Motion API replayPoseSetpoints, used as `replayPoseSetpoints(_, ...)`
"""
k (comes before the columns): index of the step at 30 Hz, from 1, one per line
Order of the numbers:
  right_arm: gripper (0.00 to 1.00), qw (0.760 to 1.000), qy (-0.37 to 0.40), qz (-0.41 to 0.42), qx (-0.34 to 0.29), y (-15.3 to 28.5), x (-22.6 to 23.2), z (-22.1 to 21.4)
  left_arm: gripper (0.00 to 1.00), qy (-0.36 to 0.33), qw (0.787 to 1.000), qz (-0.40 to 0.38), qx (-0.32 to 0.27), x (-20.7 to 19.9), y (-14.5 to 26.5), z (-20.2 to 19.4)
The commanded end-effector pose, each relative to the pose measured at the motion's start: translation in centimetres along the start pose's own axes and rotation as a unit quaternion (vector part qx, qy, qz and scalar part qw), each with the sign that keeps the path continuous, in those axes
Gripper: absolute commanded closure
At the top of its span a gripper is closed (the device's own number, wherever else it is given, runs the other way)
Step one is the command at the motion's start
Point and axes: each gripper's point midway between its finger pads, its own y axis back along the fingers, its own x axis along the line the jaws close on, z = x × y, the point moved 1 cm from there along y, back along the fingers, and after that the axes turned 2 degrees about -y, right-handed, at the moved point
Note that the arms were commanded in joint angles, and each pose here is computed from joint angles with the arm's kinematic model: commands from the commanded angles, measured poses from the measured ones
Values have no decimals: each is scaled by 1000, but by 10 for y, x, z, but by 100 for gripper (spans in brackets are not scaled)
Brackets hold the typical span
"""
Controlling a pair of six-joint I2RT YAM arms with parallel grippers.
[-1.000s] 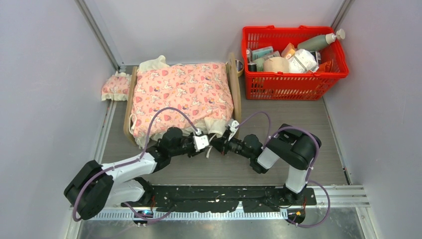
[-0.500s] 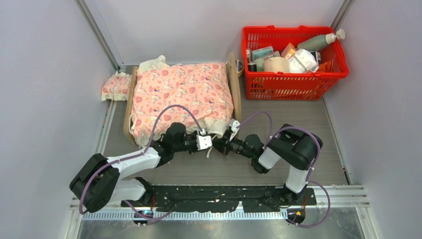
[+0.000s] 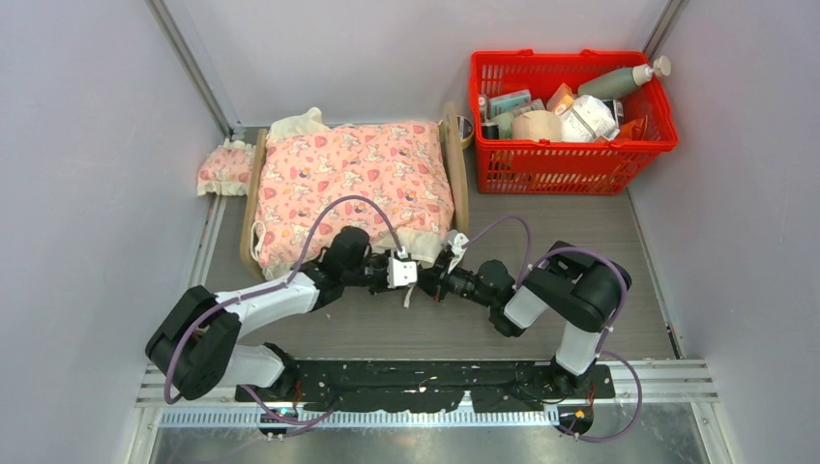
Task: Set up the pet bed
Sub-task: Tie the ropes to the bed frame.
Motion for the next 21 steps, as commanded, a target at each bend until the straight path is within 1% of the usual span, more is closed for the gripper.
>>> replayPoseSetpoints(1, 95, 996, 26, 34, -74, 0, 16, 41, 64, -11, 1000, -9, -10, 9, -2, 11)
replayPoseSetpoints(3, 95, 996, 28, 37, -76, 0, 17, 43, 64, -9, 1000, -11, -7, 10, -3, 11)
replayPoseSetpoints(6, 95, 996, 28, 37, -77, 0, 17, 44, 70, -7, 1000, -16, -4, 11, -4, 11)
replayPoseSetpoints(7, 95, 996, 28, 37, -78, 0, 17, 45, 75, -5, 1000, -20, -1, 10, -4, 11)
replayPoseSetpoints(8, 95, 996, 29, 37, -80, 0, 17, 46, 82, -4, 1000, -21, -2, 10, -4, 12)
replayPoseSetpoints(9, 95, 996, 27, 37, -80, 1, 17, 46, 93, -3, 1000, -23, -1, 10, -4, 11)
replayPoseSetpoints(10, 95, 996, 26, 37, -80, 1, 17, 46, 100, -4, 1000, -22, -2, 10, -4, 12)
replayPoseSetpoints(12, 95, 996, 15, 33, -82, 0, 16, 47, 100, -3, 1000, -20, -2, 11, -4, 12)
replayPoseSetpoints(14, 87, 996, -12, 19, -84, 0, 11, 47, 100, 4, 1000, -17, -1, 12, -4, 13)
replayPoseSetpoints(15, 79, 996, -33, 4, -88, 1, 7, 47, 100, 8, 1000, -15, 0, 13, -3, 14)
replayPoseSetpoints(17, 71, 993, -65, -21, -94, 5, 1, 47, 100, 14, 1000, -11, 2, 15, -3, 15)
replayPoseSetpoints(21, 61, 986, -112, -63, -105, 18, -8, 45, 100, 37, 999, 8, 9, 22, -3, 14)
